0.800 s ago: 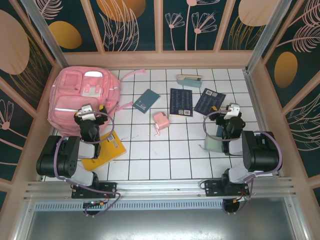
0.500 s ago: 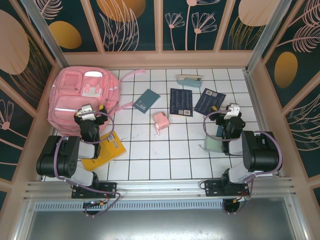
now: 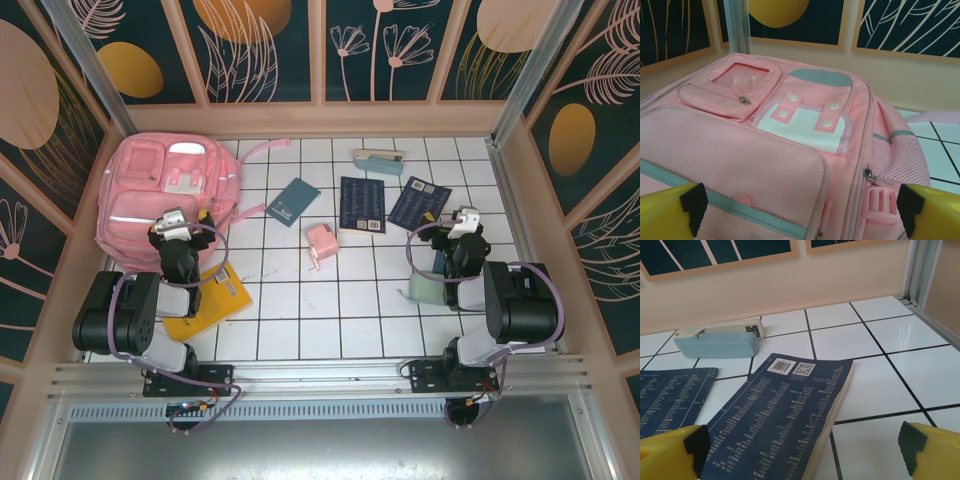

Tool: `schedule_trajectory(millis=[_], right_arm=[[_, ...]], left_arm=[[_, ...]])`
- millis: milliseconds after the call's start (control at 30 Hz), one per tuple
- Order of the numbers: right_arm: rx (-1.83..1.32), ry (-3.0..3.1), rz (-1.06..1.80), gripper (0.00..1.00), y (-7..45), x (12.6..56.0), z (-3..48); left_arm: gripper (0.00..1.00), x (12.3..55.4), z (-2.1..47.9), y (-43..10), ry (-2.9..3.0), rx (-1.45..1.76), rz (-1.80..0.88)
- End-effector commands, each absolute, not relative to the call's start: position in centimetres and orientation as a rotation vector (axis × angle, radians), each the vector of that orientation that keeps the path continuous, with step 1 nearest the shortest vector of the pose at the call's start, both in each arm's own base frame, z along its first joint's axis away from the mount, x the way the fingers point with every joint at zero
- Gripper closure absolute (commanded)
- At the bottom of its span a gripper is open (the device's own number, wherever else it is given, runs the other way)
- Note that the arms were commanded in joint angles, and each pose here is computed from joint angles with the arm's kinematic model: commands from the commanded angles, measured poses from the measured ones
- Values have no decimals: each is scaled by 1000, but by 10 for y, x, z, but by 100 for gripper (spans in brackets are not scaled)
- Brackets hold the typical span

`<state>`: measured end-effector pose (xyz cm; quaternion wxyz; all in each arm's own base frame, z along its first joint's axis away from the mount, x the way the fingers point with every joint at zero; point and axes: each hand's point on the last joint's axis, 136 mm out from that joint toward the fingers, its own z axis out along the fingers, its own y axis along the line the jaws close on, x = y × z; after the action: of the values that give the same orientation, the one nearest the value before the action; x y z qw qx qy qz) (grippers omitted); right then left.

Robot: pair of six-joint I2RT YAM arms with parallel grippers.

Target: Pack the student bag

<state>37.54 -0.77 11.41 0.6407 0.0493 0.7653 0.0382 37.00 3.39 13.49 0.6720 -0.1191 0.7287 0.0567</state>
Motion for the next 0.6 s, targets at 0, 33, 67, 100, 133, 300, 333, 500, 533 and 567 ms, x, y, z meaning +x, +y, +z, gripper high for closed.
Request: schedule_trajectory(millis=[0,33,67,100,133,300,333,500,533,567], right_arm=[[96,1722,88,1,-8,379,121],[99,1715,81,1,-9,378,123],[113,1711,65,1,-10,379,126],[122,1711,56,1,-11,379,129],[119,1717,54,1,-10,380,134],[218,1702,16,1,-25,377,161],[279,1687,28,1,-31,376,169],[563,1710,159,1,-46,383,194],[551,1715,191,1,-42,384,198],[534,1706,231,1,-36,384,202]], left_arm=[[1,371,138,32,1635,-249,122],[1,371,140,33,1632,-255,128],[1,371,143,36,1627,-269,137],[1,372,144,40,1637,-291,154],[1,376,148,44,1655,-320,174],[1,392,193,55,1700,-447,182],[1,396,202,57,1713,-507,161],[1,426,206,51,1933,-605,126],[1,432,201,48,1967,-594,121],[1,438,194,44,1990,-579,106]])
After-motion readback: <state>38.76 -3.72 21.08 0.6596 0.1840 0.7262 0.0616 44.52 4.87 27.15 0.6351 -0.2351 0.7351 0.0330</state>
